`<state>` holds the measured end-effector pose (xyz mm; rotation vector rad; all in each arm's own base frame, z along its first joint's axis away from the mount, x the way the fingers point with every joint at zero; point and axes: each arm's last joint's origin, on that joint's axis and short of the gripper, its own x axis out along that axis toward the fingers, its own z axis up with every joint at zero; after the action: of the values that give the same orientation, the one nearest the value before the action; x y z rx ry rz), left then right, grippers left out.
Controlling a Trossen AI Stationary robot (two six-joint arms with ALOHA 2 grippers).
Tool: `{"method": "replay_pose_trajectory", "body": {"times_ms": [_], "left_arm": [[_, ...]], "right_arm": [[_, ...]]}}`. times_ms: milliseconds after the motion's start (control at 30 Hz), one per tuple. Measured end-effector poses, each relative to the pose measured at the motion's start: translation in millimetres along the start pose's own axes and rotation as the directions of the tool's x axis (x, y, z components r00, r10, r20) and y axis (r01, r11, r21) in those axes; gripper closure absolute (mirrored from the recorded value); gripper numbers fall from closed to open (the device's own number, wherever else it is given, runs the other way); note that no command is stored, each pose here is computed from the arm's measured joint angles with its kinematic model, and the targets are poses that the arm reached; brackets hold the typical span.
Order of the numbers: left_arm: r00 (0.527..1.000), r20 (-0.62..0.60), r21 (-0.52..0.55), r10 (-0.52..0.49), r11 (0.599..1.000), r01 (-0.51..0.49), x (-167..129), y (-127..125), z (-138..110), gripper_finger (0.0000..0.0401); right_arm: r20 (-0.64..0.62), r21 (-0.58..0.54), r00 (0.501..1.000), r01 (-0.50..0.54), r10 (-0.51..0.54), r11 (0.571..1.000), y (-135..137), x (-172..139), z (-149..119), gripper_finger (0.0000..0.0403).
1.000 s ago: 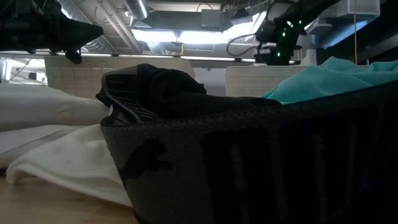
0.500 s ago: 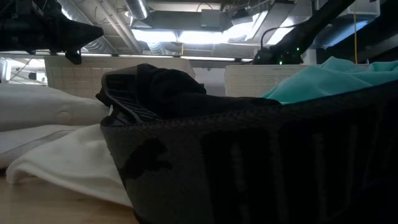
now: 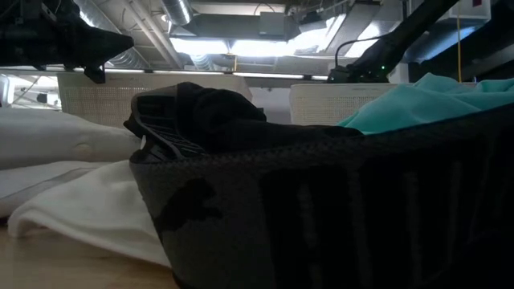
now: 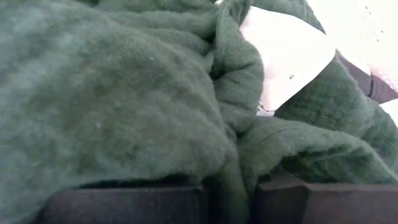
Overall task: Sort clothes
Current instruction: Put the green polo shirt into the right white bin
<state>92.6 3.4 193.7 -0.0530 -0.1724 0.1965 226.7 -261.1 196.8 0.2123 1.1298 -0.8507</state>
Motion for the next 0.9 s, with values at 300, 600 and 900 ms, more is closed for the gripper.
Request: {"method": "replay_pose_trajectory", "body": {"times_ms": [300,600,900], "left_arm": [[1.000,0.000,0.000,0.000,1.000,0.000,0,0,0,0.0393],[1.000,0.000,0.000,0.000,1.000,0.000,0,0,0,0.0393],[1.000,0.000,0.000,0.000,1.000,0.000,0,0,0,0.0393]], "right_arm": [[-0.028,0.013,0.999,0.028,-0.028,1.000,-5,-10,10,0.0363],[-0.054,0.012,0.998,0.034,-0.034,0.999,-10,-26,21,0.0262],[0.018,0.026,1.000,0.025,-0.026,0.999,-24,-84,34,0.0199]]}}
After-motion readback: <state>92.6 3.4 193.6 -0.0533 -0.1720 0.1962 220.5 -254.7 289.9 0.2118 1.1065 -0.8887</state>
